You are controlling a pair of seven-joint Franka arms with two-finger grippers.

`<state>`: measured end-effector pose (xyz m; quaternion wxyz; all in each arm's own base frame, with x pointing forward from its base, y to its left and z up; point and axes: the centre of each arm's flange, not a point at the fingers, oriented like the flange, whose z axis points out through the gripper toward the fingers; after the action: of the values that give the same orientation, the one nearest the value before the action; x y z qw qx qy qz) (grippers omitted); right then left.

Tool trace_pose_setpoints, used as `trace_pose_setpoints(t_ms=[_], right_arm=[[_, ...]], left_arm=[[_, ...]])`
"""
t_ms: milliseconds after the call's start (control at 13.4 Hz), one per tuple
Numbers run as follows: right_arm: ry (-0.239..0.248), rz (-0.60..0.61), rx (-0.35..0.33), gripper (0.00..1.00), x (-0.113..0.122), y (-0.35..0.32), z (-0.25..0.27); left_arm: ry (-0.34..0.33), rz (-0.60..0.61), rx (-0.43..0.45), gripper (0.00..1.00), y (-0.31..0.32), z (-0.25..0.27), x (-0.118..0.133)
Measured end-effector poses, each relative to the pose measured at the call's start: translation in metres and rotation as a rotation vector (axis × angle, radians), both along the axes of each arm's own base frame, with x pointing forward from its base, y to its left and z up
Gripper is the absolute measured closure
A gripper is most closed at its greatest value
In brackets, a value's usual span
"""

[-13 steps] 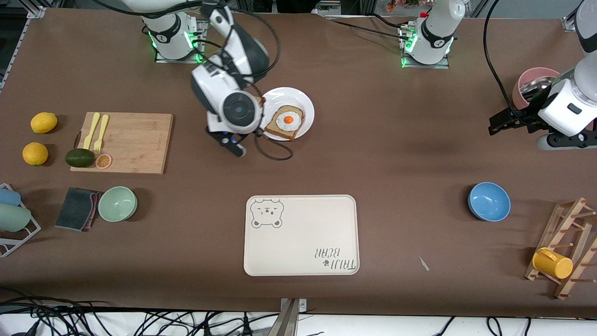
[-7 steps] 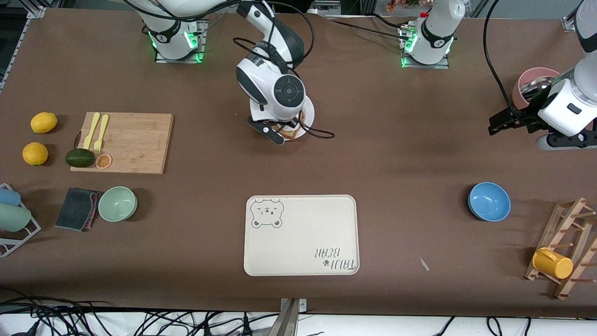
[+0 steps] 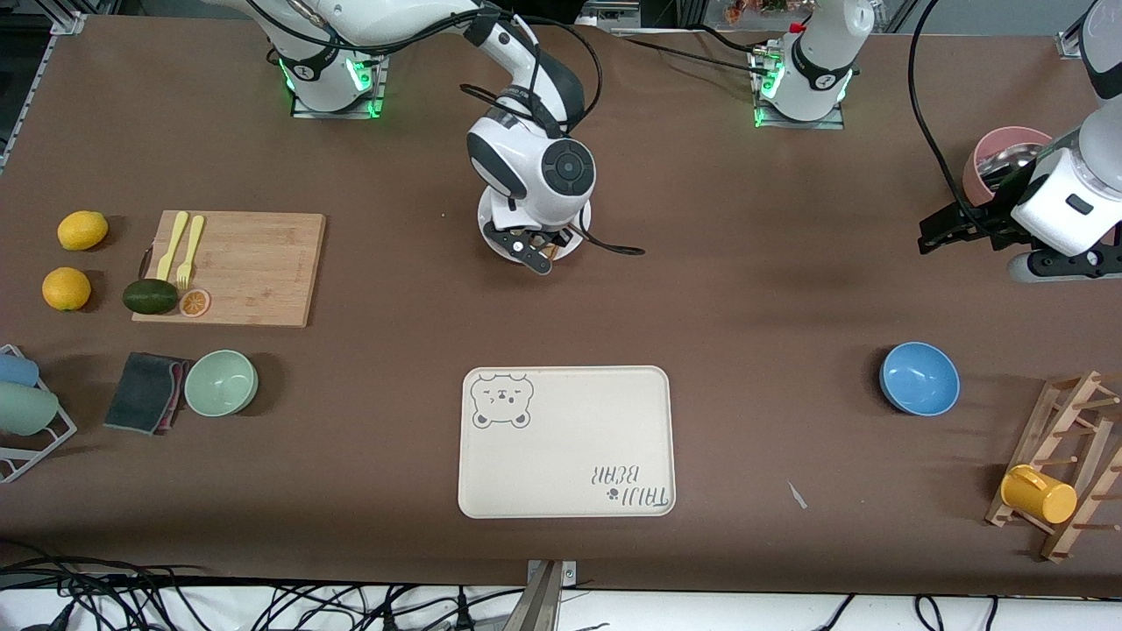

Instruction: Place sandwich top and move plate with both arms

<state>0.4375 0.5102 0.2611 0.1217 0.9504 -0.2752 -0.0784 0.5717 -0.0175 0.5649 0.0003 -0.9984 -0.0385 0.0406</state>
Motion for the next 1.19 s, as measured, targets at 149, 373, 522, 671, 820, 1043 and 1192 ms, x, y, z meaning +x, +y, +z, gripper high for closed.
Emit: trace_pose_setpoints(t_ms=[149, 373, 522, 671, 820, 1043, 1192], right_arm=[[-0.015, -0.025, 0.003, 0.85, 0.0, 0.003, 0.001], [-0.04, -0.064, 0.016, 0.54, 0.006, 0.006, 0.009], [-0.054, -0.072, 0.028, 0.33, 0.012, 0.006, 0.017], [-0.087, -0.085, 0.036, 0.12, 0.025, 0.0, 0.034], [-0.112, -0.084, 0.022, 0.0, 0.045, -0.021, 0.062], [-0.112, -0.014, -0.018, 0.0, 0.076, -0.074, 0.108], [-0.083, 0.073, -0.041, 0.0, 0.097, -0.117, 0.132]], left_arm=[[0.0, 0.0, 0.0, 0.0, 0.0, 0.0, 0.0], [0.0, 0.0, 0.0, 0.0, 0.0, 0.0, 0.0], [0.0, 0.0, 0.0, 0.0, 0.0, 0.0, 0.0], [0.0, 0.0, 0.0, 0.0, 0.0, 0.0, 0.0], [0.0, 0.0, 0.0, 0.0, 0.0, 0.0, 0.0], [0.0, -0.001, 0.0, 0.0, 0.0, 0.0, 0.0], [0.0, -0.001, 0.0, 0.0, -0.001, 0.0, 0.0]])
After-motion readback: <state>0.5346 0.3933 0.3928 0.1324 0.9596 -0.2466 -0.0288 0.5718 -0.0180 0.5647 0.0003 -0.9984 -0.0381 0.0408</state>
